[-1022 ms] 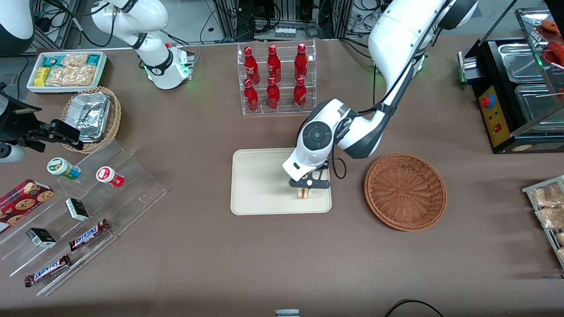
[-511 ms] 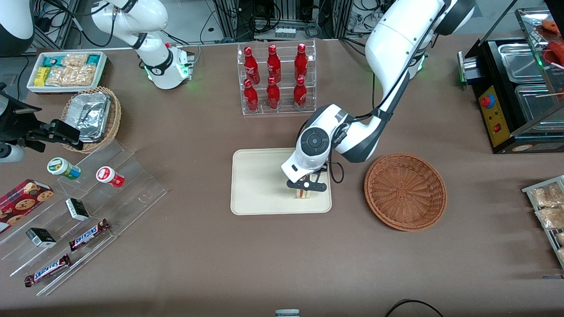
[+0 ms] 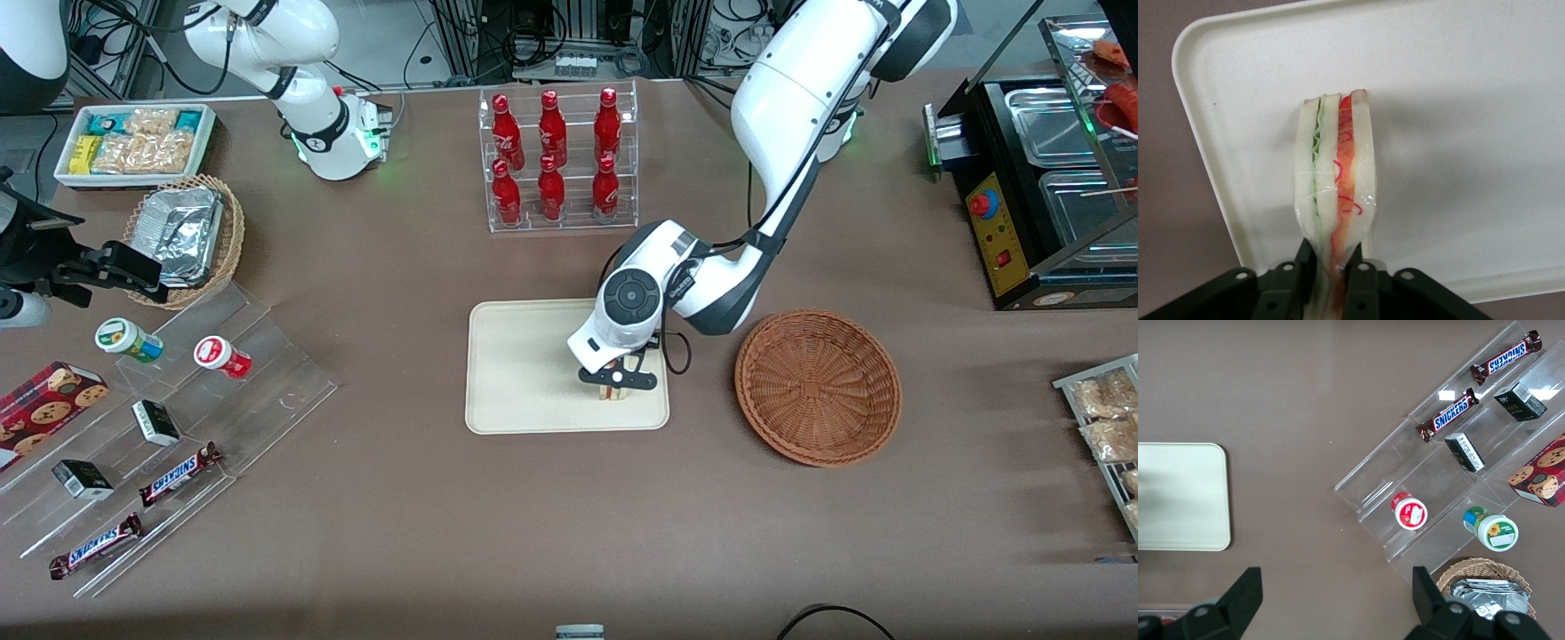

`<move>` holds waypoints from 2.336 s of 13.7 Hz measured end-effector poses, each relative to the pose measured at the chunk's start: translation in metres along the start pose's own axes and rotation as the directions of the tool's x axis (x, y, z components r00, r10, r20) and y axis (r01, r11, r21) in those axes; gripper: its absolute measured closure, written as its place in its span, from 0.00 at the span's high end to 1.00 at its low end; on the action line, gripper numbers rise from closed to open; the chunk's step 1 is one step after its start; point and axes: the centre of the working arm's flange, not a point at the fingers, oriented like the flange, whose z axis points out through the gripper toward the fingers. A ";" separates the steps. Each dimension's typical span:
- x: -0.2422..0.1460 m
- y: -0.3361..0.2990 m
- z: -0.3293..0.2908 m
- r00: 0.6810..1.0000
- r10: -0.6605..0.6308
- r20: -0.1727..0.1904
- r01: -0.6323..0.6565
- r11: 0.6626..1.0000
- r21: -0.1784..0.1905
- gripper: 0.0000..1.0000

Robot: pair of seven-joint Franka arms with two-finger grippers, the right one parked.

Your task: Place sandwich from basket to tray

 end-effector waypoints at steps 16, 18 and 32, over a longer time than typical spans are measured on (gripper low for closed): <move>0.036 -0.020 -0.064 0.980 -0.168 -0.111 0.163 0.985 -0.053 1.00; 0.044 -0.034 -0.088 0.971 -0.190 -0.149 0.182 0.981 -0.065 1.00; 0.046 -0.285 -0.257 0.948 -0.277 -0.156 0.285 0.958 0.032 1.00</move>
